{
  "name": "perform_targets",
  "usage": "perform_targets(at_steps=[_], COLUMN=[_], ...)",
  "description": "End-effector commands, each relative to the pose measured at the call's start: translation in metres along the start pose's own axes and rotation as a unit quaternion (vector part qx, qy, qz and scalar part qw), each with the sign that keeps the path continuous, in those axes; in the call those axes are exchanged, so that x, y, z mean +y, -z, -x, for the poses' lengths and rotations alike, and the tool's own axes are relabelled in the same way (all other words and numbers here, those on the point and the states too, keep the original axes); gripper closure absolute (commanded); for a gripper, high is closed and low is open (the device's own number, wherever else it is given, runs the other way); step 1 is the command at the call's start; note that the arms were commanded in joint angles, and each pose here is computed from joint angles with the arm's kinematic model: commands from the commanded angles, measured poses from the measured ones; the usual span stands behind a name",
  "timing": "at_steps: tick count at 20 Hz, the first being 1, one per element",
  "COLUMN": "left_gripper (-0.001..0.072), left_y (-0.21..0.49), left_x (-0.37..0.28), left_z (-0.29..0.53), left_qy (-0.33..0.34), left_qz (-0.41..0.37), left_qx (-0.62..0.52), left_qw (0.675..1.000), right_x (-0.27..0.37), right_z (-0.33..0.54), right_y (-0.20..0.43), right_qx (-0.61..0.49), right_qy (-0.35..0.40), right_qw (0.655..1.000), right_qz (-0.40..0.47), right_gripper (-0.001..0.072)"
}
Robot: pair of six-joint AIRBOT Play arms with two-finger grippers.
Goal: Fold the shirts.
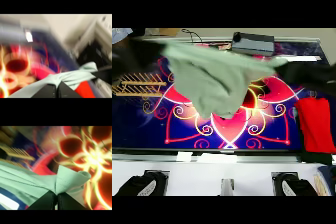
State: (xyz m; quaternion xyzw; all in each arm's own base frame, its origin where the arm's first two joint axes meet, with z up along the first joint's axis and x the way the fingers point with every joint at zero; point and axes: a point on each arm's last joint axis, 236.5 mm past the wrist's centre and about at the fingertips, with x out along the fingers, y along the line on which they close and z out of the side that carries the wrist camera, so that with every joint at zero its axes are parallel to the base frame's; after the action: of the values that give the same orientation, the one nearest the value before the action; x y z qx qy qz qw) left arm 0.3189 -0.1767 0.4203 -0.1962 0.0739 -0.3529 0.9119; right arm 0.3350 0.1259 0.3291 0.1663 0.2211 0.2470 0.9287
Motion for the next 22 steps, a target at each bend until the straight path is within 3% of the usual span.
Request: perform_targets(at_steps=[1, 5, 8, 11, 15, 18, 21, 22], left_gripper=[0.0676, 0.0676, 0.0675, 0.0675, 0.0675, 0.0675, 0.0667, 0.0507], left_y=[-0.105, -0.121, -0.110, -0.073, 0.049, 0.176, 0.295, 0.328], left_x=[-0.078, -0.137, -0.137, -0.106, -0.045, 0.000, 0.024, 0.020], left_z=[0.074, 0.084, 0.059, 0.008, -0.072, -0.112, -0.136, -0.140], left_qy=[0.040, 0.137, 0.151, 0.131, 0.116, 0.114, 0.092, 0.099], left_qz=[-0.055, -0.048, -0.050, -0.056, -0.036, 0.052, 0.141, 0.168], left_qx=[-0.156, -0.201, -0.181, -0.102, 0.120, 0.297, 0.412, 0.445], left_qw=[0.985, 0.969, 0.971, 0.985, 0.985, 0.947, 0.896, 0.874], right_x=[0.028, 0.084, 0.079, 0.047, -0.031, -0.070, -0.108, -0.122], right_z=[0.121, 0.136, 0.119, 0.087, 0.068, 0.054, 0.022, 0.008], right_y=[-0.086, -0.088, -0.067, -0.016, 0.074, 0.122, 0.152, 0.158], right_qx=[-0.192, -0.217, -0.162, -0.030, 0.194, 0.287, 0.300, 0.293], right_qy=[0.092, -0.020, -0.021, 0.020, 0.135, 0.173, 0.196, 0.206], right_qw=[0.974, 0.975, 0.986, 0.999, 0.972, 0.942, 0.932, 0.931], right_qz=[0.076, 0.039, 0.026, 0.022, 0.001, -0.030, -0.052, -0.066], right_gripper=[0.0685, 0.0686, 0.0686, 0.0685, 0.0685, 0.0685, 0.0685, 0.0684])
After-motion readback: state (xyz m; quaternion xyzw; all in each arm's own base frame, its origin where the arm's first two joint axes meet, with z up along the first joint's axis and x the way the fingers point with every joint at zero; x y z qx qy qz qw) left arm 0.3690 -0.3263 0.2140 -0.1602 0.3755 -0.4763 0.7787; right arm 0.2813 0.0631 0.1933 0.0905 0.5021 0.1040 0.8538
